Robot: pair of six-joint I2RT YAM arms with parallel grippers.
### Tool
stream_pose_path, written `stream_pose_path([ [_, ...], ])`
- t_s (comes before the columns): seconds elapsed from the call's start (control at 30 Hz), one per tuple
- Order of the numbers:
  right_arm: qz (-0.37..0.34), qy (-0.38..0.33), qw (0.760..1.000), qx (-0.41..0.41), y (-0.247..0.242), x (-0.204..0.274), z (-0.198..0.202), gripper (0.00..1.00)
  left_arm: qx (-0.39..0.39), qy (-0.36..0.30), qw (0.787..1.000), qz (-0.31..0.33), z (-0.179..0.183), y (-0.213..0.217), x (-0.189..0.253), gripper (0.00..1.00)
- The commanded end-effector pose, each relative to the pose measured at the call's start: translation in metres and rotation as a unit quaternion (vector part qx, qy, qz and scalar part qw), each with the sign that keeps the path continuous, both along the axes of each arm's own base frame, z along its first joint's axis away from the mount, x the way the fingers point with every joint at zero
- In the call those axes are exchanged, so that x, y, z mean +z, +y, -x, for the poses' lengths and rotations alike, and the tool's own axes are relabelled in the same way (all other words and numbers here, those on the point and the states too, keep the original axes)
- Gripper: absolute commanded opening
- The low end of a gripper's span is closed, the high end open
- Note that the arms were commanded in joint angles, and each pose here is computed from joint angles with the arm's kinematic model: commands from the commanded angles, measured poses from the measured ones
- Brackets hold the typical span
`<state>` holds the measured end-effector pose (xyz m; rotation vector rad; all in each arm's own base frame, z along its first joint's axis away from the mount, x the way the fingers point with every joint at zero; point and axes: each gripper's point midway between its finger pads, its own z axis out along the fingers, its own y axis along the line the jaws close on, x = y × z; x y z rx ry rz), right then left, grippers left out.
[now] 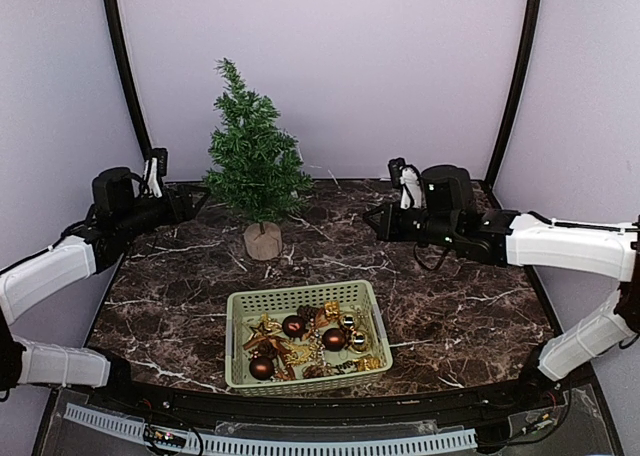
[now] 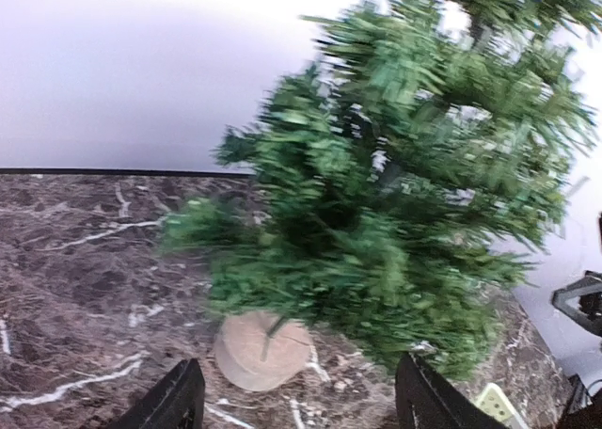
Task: Decorate the small christmas tree
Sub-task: Wrap the side of the string light in the gap of the branches.
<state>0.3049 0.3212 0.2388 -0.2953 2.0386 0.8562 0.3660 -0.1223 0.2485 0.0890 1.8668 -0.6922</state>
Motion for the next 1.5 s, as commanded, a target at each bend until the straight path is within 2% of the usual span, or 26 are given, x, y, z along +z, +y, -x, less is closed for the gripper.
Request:
stream_pose_path([
  [0.0,-0.017,0.015,1.0,0.002,0.002,-0.013,-0.004,0.0,-0.047,0.032,0.998,0.006,0.027,-0.042,-0.011,0.73],
  [0.2,-0.016,0.03,0.999,-0.006,-0.005,-0.028,-0.007,0.0,-0.064,0.056,0.996,0.005,0.025,-0.064,-0.025,0.83],
  [0.43,-0.016,0.038,0.999,-0.019,-0.014,-0.036,-0.007,0.0,-0.075,0.061,0.995,0.001,0.008,-0.08,-0.031,0.85],
  [0.5,-0.017,0.039,0.999,-0.018,-0.016,-0.036,-0.006,0.0,-0.073,0.056,0.996,0.001,0.006,-0.081,-0.029,0.79],
  [0.57,-0.02,0.031,0.999,0.0,-0.013,-0.031,-0.001,0.0,-0.064,0.048,0.997,-0.003,0.004,-0.077,-0.027,0.65],
  [0.6,-0.022,0.026,0.999,0.01,-0.012,-0.027,0.002,0.0,-0.05,0.044,0.998,-0.008,0.002,-0.073,-0.027,0.53],
  [0.67,-0.023,0.017,0.999,0.031,-0.008,-0.022,0.008,0.0,-0.032,0.043,0.998,-0.016,0.002,-0.066,-0.028,0.4],
  [0.73,-0.014,0.011,0.999,0.041,-0.008,-0.021,0.013,0.0,-0.026,0.04,0.999,-0.019,0.002,-0.063,-0.026,0.35],
  [0.77,-0.01,0.009,0.999,0.044,-0.009,-0.02,0.015,0.0,-0.029,0.036,0.999,-0.019,0.003,-0.064,-0.024,0.35],
  [0.9,0.002,0.004,0.999,0.045,-0.012,-0.021,0.017,0.0,-0.074,0.026,0.997,-0.015,0.007,-0.078,-0.019,0.5],
  [0.97,0.002,0.003,0.999,0.046,-0.012,-0.019,0.018,0.0,-0.089,0.019,0.996,-0.016,0.007,-0.083,-0.016,0.54],
  [1.27,-0.008,0.0,0.999,0.044,-0.01,-0.016,0.016,0.0,-0.1,-0.002,0.995,-0.013,0.004,-0.088,-0.003,0.65],
  [1.33,-0.005,0.0,0.999,0.04,-0.012,-0.016,0.016,0.0,-0.092,0.002,0.996,-0.016,0.004,-0.085,-0.004,0.54],
  [1.37,-0.003,0.0,0.999,0.039,-0.013,-0.016,0.016,0.0,-0.084,0.002,0.996,-0.02,0.003,-0.082,-0.005,0.42],
  [1.4,-0.001,0.0,0.999,0.039,-0.014,-0.016,0.017,0.0,-0.081,0.002,0.996,-0.022,0.004,-0.081,-0.006,0.36],
  [1.47,0.003,0.0,0.999,0.045,-0.015,-0.016,0.022,0.0,-0.069,-0.003,0.997,-0.026,0.005,-0.075,-0.005,0.16],
])
